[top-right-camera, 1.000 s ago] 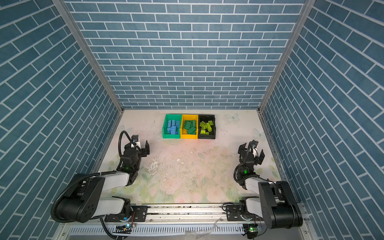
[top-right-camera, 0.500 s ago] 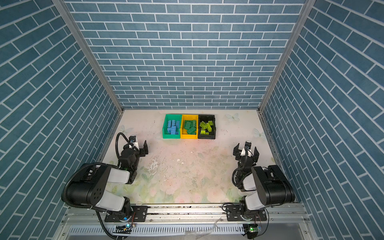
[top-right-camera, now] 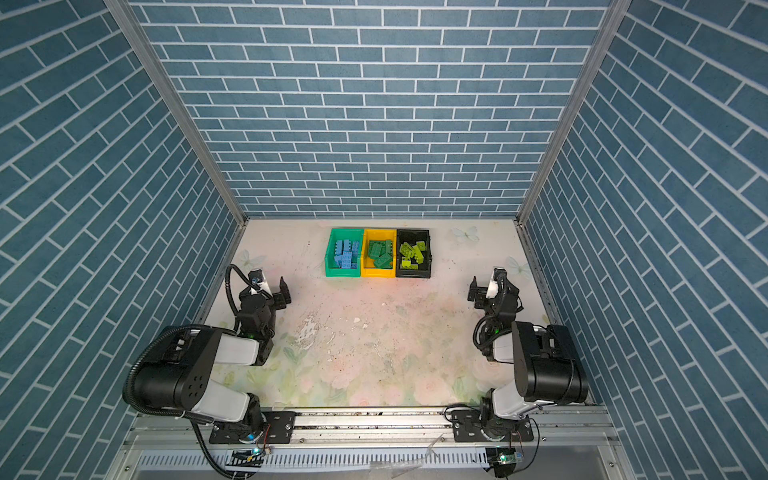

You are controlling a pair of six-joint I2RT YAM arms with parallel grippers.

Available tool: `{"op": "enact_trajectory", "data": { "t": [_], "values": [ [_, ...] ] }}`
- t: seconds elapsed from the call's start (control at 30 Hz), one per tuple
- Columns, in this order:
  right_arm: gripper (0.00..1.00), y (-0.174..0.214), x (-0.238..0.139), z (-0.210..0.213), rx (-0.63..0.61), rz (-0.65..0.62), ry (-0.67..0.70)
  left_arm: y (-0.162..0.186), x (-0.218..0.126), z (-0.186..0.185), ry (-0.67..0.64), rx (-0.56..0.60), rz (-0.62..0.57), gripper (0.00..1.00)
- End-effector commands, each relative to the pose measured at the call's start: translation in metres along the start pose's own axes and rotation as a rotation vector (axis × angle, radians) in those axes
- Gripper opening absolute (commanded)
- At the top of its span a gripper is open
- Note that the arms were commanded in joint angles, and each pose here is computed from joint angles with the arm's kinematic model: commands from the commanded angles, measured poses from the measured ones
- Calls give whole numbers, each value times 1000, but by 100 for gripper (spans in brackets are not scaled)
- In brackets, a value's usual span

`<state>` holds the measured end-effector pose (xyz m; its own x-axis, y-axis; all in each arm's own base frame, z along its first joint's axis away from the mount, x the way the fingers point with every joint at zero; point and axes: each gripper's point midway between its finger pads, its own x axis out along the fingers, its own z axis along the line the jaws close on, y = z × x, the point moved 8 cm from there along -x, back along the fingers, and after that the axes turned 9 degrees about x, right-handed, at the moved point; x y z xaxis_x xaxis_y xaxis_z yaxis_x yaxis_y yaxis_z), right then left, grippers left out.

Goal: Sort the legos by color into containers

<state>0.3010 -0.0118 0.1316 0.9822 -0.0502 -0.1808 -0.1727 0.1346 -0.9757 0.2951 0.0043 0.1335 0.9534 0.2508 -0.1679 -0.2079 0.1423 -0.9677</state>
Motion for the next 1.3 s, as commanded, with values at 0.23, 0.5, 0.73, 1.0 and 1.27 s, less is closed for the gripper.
{"op": "enact_trajectory", "data": {
  "t": [0.23, 0.5, 0.73, 1.0, 1.27],
  "values": [
    [99, 2, -4, 3, 4, -15, 20, -3, -2, 2, -29, -19, -25, 88],
    [99, 2, -1, 4, 5, 11, 10, -3, -2, 2, -29, -19, -25, 88],
    [99, 2, 0, 7, -8, 18, -29, -3, -2, 3, -30, -19, -26, 88],
    [99, 2, 0, 7, -7, 19, -30, -3, -2, 2, -29, -18, -26, 88],
    [99, 2, 1, 5, 4, 21, -24, -3, -2, 3, -30, -19, -25, 88]
  ]
}}
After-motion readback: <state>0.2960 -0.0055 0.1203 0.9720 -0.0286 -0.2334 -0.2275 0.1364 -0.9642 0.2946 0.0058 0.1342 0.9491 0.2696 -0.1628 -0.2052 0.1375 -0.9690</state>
